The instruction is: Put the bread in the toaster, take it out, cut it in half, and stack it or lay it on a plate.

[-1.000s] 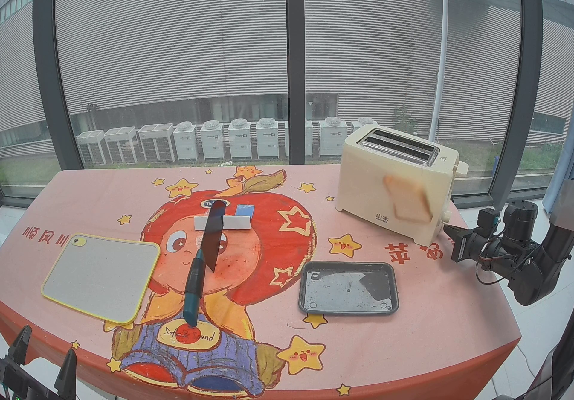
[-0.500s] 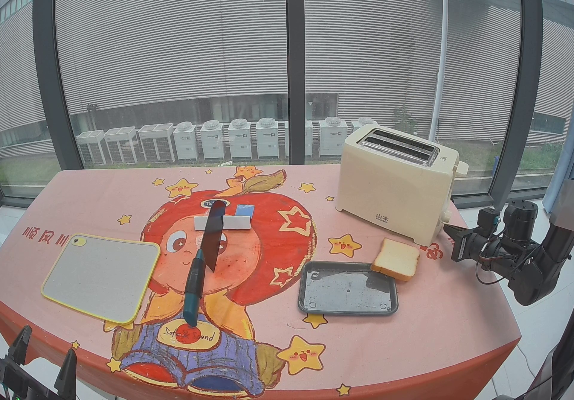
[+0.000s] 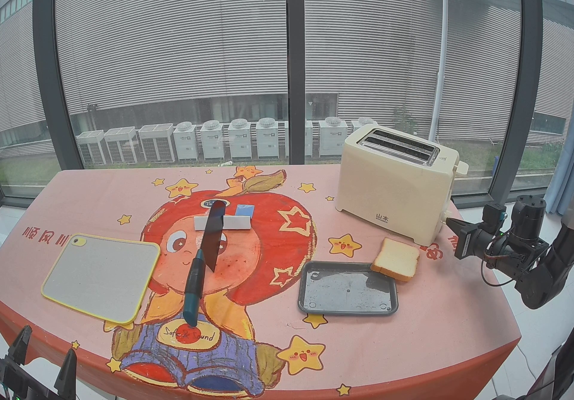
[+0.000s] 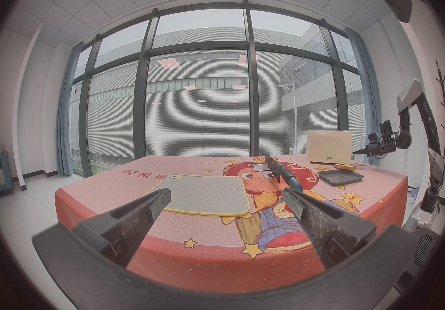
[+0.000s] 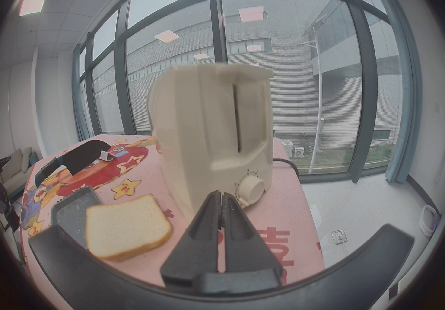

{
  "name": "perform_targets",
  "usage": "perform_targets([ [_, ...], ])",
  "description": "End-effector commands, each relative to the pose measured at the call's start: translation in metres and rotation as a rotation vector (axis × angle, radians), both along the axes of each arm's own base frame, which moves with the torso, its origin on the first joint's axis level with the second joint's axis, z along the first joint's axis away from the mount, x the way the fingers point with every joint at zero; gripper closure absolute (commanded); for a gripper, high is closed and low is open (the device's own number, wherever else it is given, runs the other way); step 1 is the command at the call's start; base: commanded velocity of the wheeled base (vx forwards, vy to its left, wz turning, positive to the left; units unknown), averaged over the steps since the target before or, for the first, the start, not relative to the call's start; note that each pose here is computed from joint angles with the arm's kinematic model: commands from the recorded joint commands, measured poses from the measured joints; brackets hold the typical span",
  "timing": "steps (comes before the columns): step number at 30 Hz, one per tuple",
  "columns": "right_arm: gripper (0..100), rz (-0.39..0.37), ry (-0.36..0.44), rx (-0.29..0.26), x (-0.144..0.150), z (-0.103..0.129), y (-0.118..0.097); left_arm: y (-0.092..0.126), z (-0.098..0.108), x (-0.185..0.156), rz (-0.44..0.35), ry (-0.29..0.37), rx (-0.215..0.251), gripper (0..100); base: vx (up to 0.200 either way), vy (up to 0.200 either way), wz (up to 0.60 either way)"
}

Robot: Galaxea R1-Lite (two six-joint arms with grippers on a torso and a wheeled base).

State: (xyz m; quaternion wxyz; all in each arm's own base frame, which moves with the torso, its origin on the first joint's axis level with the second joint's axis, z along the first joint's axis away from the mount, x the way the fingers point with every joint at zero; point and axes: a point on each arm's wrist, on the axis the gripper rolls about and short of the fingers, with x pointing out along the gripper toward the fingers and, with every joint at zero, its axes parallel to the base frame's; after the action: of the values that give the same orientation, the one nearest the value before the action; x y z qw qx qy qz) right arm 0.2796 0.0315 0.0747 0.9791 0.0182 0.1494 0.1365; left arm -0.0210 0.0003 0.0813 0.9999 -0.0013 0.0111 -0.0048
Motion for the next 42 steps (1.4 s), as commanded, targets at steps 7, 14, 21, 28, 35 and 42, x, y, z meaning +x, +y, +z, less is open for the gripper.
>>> perform_targets([
  [7, 100, 0.033, -0.093, 0.007, -0.019, 0.029, 0.012, 0.000, -0.005, 0.001, 0.000, 0.018, 0.000, 0, 0.000, 0.000, 0.00],
  [14, 100, 0.036, -0.097, 0.006, -0.021, 0.031, 0.016, 0.000, -0.005, 0.001, 0.000, 0.018, 0.000, 0, 0.000, 0.000, 0.00],
  [21, 0, 0.037, -0.103, 0.013, -0.022, 0.033, 0.016, 0.000, -0.005, 0.001, 0.000, 0.018, 0.000, 0, 0.000, 0.000, 0.00],
  [28, 0, 0.046, -0.102, 0.017, -0.022, 0.033, 0.018, 0.000, -0.005, 0.001, 0.000, 0.018, 0.000, 0, 0.000, 0.000, 0.00],
  [35, 0, 0.051, -0.107, 0.021, -0.023, 0.034, 0.019, 0.000, -0.005, 0.001, 0.000, 0.018, 0.000, 0, 0.000, 0.000, 0.00],
  [42, 0, 0.072, -0.142, 0.093, -0.032, 0.049, 0.026, 0.000, -0.005, 0.001, 0.002, 0.018, 0.000, 0, 0.000, 0.000, 0.00],
])
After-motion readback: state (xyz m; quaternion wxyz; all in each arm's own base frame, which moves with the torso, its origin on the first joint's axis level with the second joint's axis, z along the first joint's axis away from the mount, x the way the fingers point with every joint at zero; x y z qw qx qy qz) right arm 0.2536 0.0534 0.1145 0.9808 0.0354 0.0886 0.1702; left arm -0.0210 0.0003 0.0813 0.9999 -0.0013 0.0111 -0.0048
